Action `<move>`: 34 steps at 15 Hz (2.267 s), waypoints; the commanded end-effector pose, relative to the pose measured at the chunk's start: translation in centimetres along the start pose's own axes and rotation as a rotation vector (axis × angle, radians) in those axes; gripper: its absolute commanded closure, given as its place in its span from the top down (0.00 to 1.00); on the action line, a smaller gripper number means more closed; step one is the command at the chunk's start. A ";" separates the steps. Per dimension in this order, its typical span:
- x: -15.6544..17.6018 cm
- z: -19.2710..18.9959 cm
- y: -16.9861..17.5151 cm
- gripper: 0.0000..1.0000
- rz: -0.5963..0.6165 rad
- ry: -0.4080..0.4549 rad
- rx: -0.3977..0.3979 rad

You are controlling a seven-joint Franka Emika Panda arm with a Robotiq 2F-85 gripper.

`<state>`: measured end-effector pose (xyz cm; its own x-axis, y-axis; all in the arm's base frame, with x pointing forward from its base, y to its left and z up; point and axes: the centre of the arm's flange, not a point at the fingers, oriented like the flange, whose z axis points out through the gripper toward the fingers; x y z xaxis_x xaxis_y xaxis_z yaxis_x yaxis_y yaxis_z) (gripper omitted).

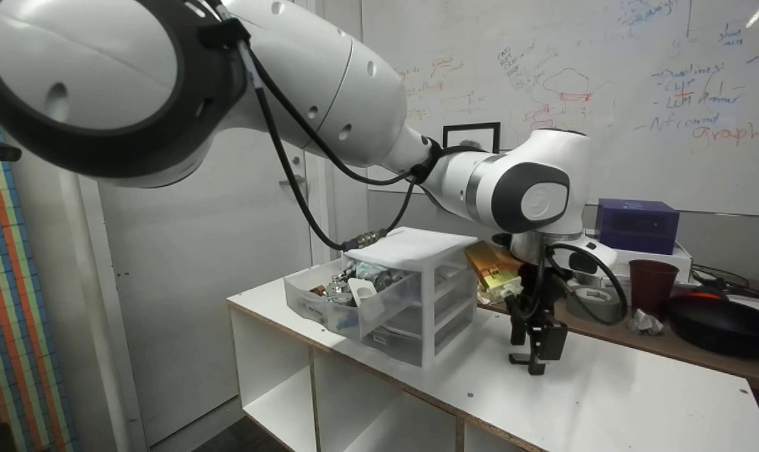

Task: Put the gray object in the drawer then close the drawer

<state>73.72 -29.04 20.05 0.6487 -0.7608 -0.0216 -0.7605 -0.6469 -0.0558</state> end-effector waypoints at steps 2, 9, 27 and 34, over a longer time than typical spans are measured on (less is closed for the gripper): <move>1.6 -0.9 -1.5 0.35 0.012 0.017 -0.010; 0.5 -2.2 -2.8 0.12 -0.026 0.027 -0.014; -12.9 -31.3 -8.6 0.10 -0.415 0.250 0.075; -23.6 -28.6 -12.2 0.10 -0.748 0.089 0.114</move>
<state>72.51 -7.14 51.81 0.9468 -0.2584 0.1919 -0.2369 -0.9631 -0.1280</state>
